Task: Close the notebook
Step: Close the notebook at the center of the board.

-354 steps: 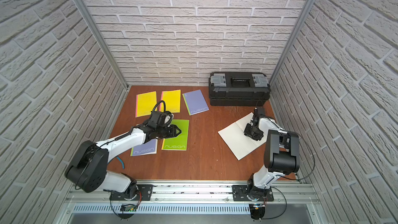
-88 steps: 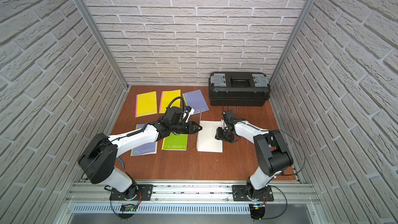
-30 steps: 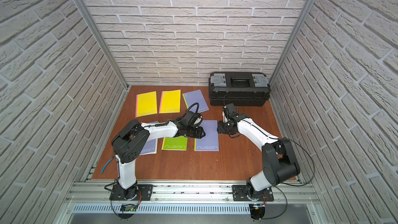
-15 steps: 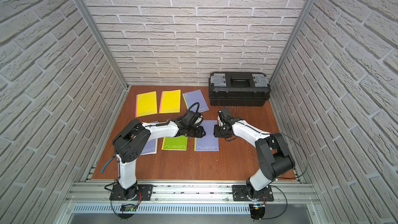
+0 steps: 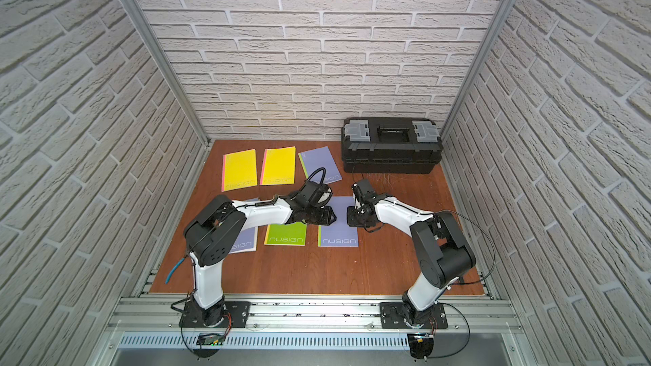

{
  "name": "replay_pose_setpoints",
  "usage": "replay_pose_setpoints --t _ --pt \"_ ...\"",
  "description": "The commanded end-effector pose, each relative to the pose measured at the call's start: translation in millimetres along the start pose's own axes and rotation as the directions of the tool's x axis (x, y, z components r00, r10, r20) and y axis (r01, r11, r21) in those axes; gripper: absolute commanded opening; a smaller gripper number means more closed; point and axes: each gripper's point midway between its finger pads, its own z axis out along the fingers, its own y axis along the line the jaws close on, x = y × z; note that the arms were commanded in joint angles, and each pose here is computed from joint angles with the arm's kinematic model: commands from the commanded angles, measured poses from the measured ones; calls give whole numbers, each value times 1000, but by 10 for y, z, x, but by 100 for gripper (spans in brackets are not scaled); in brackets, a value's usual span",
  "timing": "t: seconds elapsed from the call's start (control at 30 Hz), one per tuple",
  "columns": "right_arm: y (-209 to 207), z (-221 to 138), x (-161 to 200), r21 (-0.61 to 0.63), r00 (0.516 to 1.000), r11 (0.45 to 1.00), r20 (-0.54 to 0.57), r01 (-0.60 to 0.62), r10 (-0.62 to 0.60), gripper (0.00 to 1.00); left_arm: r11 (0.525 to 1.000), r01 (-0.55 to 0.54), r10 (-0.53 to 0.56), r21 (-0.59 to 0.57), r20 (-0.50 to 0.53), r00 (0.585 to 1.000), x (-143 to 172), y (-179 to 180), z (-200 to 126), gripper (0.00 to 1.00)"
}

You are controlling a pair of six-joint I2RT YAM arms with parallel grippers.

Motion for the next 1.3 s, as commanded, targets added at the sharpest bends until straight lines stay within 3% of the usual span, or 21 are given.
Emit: replay_pose_setpoints --t 0.0,0.83,1.27 --pt "-33 64 55 23 1000 1000 -5 0 0 35 993 40 -48 -110 -73 996 289 361 67 35" --pt "257 284 173 -14 999 1000 -36 21 -22 34 987 76 -84 -140 -50 995 313 562 -75 35" --pt "290 213 42 5 999 999 -15 39 -39 35 989 56 -53 -136 28 998 -147 571 -443 43"
